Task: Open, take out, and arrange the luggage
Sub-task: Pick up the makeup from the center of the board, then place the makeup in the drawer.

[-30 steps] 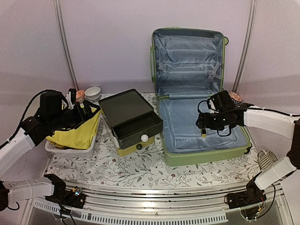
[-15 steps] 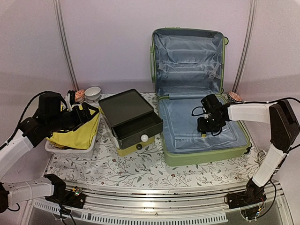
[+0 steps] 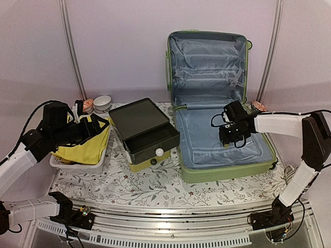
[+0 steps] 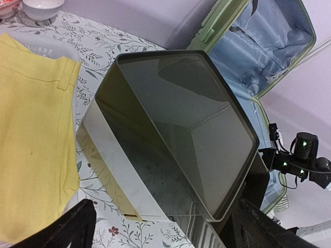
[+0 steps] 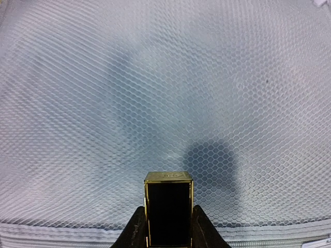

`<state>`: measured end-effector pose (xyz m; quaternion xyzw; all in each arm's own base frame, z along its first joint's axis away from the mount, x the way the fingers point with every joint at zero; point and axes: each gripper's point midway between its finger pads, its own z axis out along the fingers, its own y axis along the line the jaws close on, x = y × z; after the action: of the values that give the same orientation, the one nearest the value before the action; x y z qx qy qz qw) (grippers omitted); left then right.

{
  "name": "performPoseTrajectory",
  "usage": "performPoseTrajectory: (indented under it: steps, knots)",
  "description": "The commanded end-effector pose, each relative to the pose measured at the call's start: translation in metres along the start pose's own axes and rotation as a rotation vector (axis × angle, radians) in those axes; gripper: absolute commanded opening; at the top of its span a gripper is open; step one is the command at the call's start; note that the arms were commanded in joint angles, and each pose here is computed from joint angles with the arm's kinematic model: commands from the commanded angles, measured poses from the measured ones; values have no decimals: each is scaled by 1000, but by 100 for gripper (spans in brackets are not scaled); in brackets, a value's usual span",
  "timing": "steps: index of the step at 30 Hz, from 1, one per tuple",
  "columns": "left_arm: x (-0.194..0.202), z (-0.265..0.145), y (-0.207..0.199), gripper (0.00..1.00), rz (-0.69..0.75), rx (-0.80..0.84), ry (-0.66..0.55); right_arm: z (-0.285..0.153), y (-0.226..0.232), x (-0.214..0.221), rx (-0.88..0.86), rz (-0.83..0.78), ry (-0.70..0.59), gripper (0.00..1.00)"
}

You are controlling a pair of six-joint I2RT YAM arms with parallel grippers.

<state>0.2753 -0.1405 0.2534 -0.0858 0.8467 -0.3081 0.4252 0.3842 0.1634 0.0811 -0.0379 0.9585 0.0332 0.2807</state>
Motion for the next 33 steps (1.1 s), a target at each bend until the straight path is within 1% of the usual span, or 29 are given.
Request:
performPoseTrajectory:
  steps: [1, 6, 9, 12, 15, 18, 21, 22, 25, 26, 28, 29, 32, 33]
  knots:
    - [1, 1, 2, 94, 12, -7, 10, -52, 30, -43, -142, -119, -190, 27]
    - [0, 3, -1, 94, 16, 4, 16, -106, 74, -62, -349, -210, -321, 27]
    - [2, 4, -1, 94, 17, 9, 24, -142, 105, -70, -477, -296, -401, 24]
    - [3, 6, -2, 94, 21, 14, 27, -179, 129, -81, -603, -358, -483, 23]
    - [3, 8, -3, 94, 26, 20, 30, -209, 152, -87, -744, -413, -546, 24]
    - [2, 9, -5, 94, 37, 26, 35, -236, 174, -84, -882, -524, -629, 26]
    - [3, 10, -4, 94, 45, 22, 40, -251, 191, -70, -944, -698, -706, 24]
    - [3, 10, -4, 94, 45, 20, 39, -252, 194, -65, -949, -770, -736, 23]
    - [2, 11, -4, 94, 49, 20, 37, -247, 204, -58, -933, -909, -788, 22]
    - [1, 12, -5, 94, 49, 20, 38, -245, 206, -56, -932, -936, -790, 22]
    - [1, 12, -6, 94, 53, 23, 42, -238, 213, -33, -987, -1047, -752, 22]
    - [0, 13, -6, 94, 53, 22, 44, -246, 219, -34, -978, -1144, -807, 22]
    - [-1, 13, -7, 94, 60, 19, 45, -243, 232, -37, -907, -1256, -855, 22]
    - [-2, 13, -7, 94, 60, 18, 44, -242, 236, -36, -906, -1278, -849, 22]
